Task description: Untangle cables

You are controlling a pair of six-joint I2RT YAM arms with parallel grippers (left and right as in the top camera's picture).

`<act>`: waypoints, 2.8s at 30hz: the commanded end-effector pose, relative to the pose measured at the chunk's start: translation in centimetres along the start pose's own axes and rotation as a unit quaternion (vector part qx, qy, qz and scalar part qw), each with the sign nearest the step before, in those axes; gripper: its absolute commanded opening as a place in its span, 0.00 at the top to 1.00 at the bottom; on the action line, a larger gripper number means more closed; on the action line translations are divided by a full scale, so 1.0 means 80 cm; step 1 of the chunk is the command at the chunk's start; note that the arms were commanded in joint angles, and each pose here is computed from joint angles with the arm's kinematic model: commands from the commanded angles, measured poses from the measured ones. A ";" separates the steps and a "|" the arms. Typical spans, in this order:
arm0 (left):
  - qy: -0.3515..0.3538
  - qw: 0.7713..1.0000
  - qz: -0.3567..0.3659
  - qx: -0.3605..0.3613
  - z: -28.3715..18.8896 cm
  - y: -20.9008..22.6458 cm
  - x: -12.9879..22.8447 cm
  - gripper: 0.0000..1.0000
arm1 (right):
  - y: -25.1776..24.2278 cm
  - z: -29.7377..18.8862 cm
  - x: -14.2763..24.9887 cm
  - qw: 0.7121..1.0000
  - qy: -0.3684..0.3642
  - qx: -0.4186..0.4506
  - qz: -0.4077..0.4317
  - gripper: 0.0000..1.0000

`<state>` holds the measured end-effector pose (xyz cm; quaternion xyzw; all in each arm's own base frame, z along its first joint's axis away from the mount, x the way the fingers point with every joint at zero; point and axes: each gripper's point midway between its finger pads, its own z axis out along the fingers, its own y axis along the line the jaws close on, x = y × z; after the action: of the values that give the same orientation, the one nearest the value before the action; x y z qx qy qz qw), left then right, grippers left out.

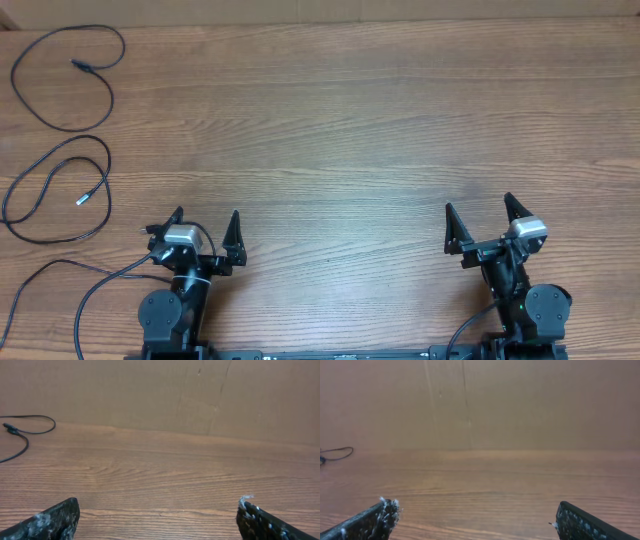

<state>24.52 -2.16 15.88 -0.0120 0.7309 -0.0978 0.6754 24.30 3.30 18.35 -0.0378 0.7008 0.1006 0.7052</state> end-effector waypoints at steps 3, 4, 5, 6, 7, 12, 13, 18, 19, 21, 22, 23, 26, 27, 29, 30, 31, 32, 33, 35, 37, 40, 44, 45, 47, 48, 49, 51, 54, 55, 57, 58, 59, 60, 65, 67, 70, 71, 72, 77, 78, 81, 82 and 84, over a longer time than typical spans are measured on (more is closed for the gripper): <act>-0.001 1.000 -0.003 -0.005 0.000 0.003 0.001 0.00 | 0.004 0.000 0.012 1.000 0.011 -0.009 -0.017 0.00; -0.002 1.000 -0.003 -0.005 0.000 0.003 0.001 0.00 | 0.006 0.000 0.012 1.000 0.011 -0.012 -0.023 0.00; -0.002 1.000 -0.003 -0.005 0.000 0.003 0.001 0.01 | 0.007 0.000 0.012 1.000 0.011 -0.014 -0.025 0.00; -0.002 1.000 -0.003 -0.005 0.000 0.003 0.001 0.01 | 0.009 0.001 0.013 0.999 0.012 -0.018 -0.026 0.00; -0.001 1.000 -0.003 -0.005 0.000 0.003 0.001 0.01 | 0.011 0.001 0.013 0.999 0.012 -0.020 -0.026 0.00; -0.001 1.000 -0.003 -0.005 0.000 0.003 0.001 0.00 | 0.009 0.001 0.013 0.999 0.012 -0.016 -0.025 0.00; -0.002 1.000 -0.003 -0.005 0.000 0.003 0.000 0.00 | 0.007 0.000 0.013 1.000 0.012 -0.013 -0.025 0.00; -0.002 1.000 -0.003 -0.005 0.000 0.003 0.001 0.00 | -0.001 0.000 0.012 1.000 0.011 0.000 -0.007 0.00; -0.001 1.000 -0.003 -0.005 0.000 0.003 0.001 0.00 | -0.001 0.000 0.012 1.000 0.011 0.000 -0.007 0.00; -0.002 1.000 -0.003 -0.005 0.000 0.003 0.001 0.00 | -0.001 0.000 0.012 1.000 0.011 0.000 -0.007 0.00; -0.001 1.000 -0.003 -0.005 0.000 0.003 0.001 0.01 | -0.001 0.000 0.012 1.000 0.011 0.000 -0.007 0.00; -0.002 1.000 -0.003 -0.005 0.000 0.003 0.001 0.00 | -0.001 0.000 0.012 1.000 0.011 0.000 -0.007 0.00; -0.002 1.000 -0.003 -0.005 0.000 0.003 0.001 0.01 | -0.001 0.000 0.012 1.000 0.011 0.000 -0.007 0.00; -0.002 1.000 -0.003 -0.005 0.000 0.003 0.001 0.00 | -0.001 0.000 0.012 1.000 0.011 0.000 -0.007 0.00; -0.002 1.000 -0.003 -0.005 0.000 0.003 0.000 0.01 | -0.001 0.000 0.012 1.000 0.011 0.000 -0.007 0.00; -0.002 1.000 -0.003 -0.005 0.000 0.003 0.000 0.01 | -0.001 0.000 0.012 1.000 0.011 0.000 -0.007 0.00; -0.002 1.000 -0.003 -0.005 0.000 0.003 0.001 0.01 | -0.001 0.000 0.012 1.000 0.011 0.000 -0.007 0.00; -0.002 1.000 -0.003 -0.005 0.000 0.003 0.001 0.01 | -0.001 0.000 0.012 1.000 0.011 0.000 -0.007 0.00; -0.002 1.000 -0.003 -0.005 0.000 0.003 0.001 0.00 | -0.001 0.000 0.012 1.000 0.011 0.000 -0.007 0.00; -0.002 1.000 -0.003 -0.005 0.000 0.003 0.001 0.01 | -0.001 0.000 0.012 1.000 0.010 0.000 -0.007 0.00; -0.002 1.000 -0.003 -0.005 0.000 0.003 0.001 0.01 | -0.001 0.000 0.012 1.000 0.010 0.000 -0.007 0.00; -0.002 1.000 -0.003 -0.005 0.000 0.003 0.001 0.00 | -0.001 0.000 0.012 1.000 0.010 0.000 -0.007 0.00; -0.002 1.000 -0.003 -0.005 0.000 0.003 0.000 0.00 | -0.001 0.000 0.012 1.000 0.011 0.000 -0.007 0.00; -0.002 1.000 -0.003 -0.005 0.000 0.003 0.000 0.00 | -0.001 0.000 0.012 1.000 0.011 0.000 -0.007 0.00; -0.002 1.000 -0.003 -0.005 0.000 0.003 0.000 0.01 | -0.001 0.000 0.012 1.000 0.011 0.000 -0.007 0.00; -0.002 1.000 -0.003 -0.005 0.000 0.003 0.001 0.00 | -0.001 0.000 0.012 1.000 0.011 0.000 -0.007 0.00; -0.002 1.000 -0.003 -0.005 0.000 0.003 0.001 0.01 | -0.001 0.000 0.012 1.000 0.011 0.000 -0.007 0.00; -0.002 1.000 -0.003 -0.005 0.000 0.003 0.001 0.00 | -0.001 0.000 0.012 1.000 0.011 0.000 -0.007 0.00; -0.002 1.000 -0.003 -0.005 0.000 0.003 0.001 0.00 | -0.001 0.000 0.012 1.000 0.011 0.000 -0.007 0.00; -0.002 1.000 -0.003 -0.005 0.000 0.003 0.000 0.00 | -0.001 0.000 0.012 1.000 0.011 0.000 -0.007 0.00; -0.002 1.000 -0.003 -0.005 0.000 0.003 0.001 0.01 | -0.001 0.000 0.012 1.000 0.011 0.000 -0.007 0.00; -0.002 1.000 -0.003 -0.005 0.000 0.003 0.001 0.00 | -0.001 0.000 0.012 1.000 0.011 0.000 -0.007 0.00; -0.002 1.000 -0.003 -0.005 0.000 0.003 0.001 0.00 | -0.001 0.000 0.012 1.000 0.011 0.000 -0.007 0.00; -0.002 1.000 -0.003 -0.005 0.000 0.003 0.001 0.00 | -0.001 0.000 0.012 1.000 0.011 0.000 -0.007 0.00; -0.002 1.000 -0.003 -0.005 0.000 0.003 0.000 0.00 | -0.001 0.000 0.012 1.000 0.011 0.000 -0.007 0.00; -0.002 1.000 -0.003 -0.005 0.000 0.003 0.001 0.01 | -0.001 0.000 0.012 1.000 0.011 0.000 -0.007 0.00; -0.002 1.000 -0.003 -0.005 0.000 0.003 0.001 0.01 | -0.001 0.000 0.012 1.000 0.011 0.000 -0.007 0.00; -0.002 1.000 -0.003 -0.005 0.000 0.003 0.001 0.00 | -0.001 0.000 0.012 1.000 0.011 0.000 -0.007 0.00; -0.002 1.000 -0.003 -0.005 0.000 0.003 0.001 0.01 | -0.001 0.000 0.012 1.000 0.011 0.000 -0.007 0.00; -0.002 1.000 -0.003 -0.005 0.000 0.003 0.001 0.00 | -0.001 0.000 0.012 1.000 0.011 0.000 -0.007 0.00; -0.002 1.000 -0.003 -0.005 0.000 0.003 0.001 0.00 | -0.001 0.000 0.012 1.000 0.011 0.000 -0.007 0.00; -0.001 1.000 -0.003 -0.005 0.000 0.003 0.001 0.00 | -0.001 0.000 0.012 1.000 0.011 0.000 -0.007 0.00; -0.001 1.000 -0.003 -0.005 0.000 0.003 0.001 0.00 | -0.001 0.000 0.012 1.000 0.011 0.000 -0.007 0.00; -0.002 1.000 -0.003 -0.005 0.000 0.003 0.001 0.00 | -0.001 0.000 0.012 1.000 0.011 0.000 -0.007 0.00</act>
<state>24.52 -2.16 15.88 -0.0120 0.7309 -0.0978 0.6754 24.33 3.29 17.63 -0.0446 0.7092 0.0928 0.6975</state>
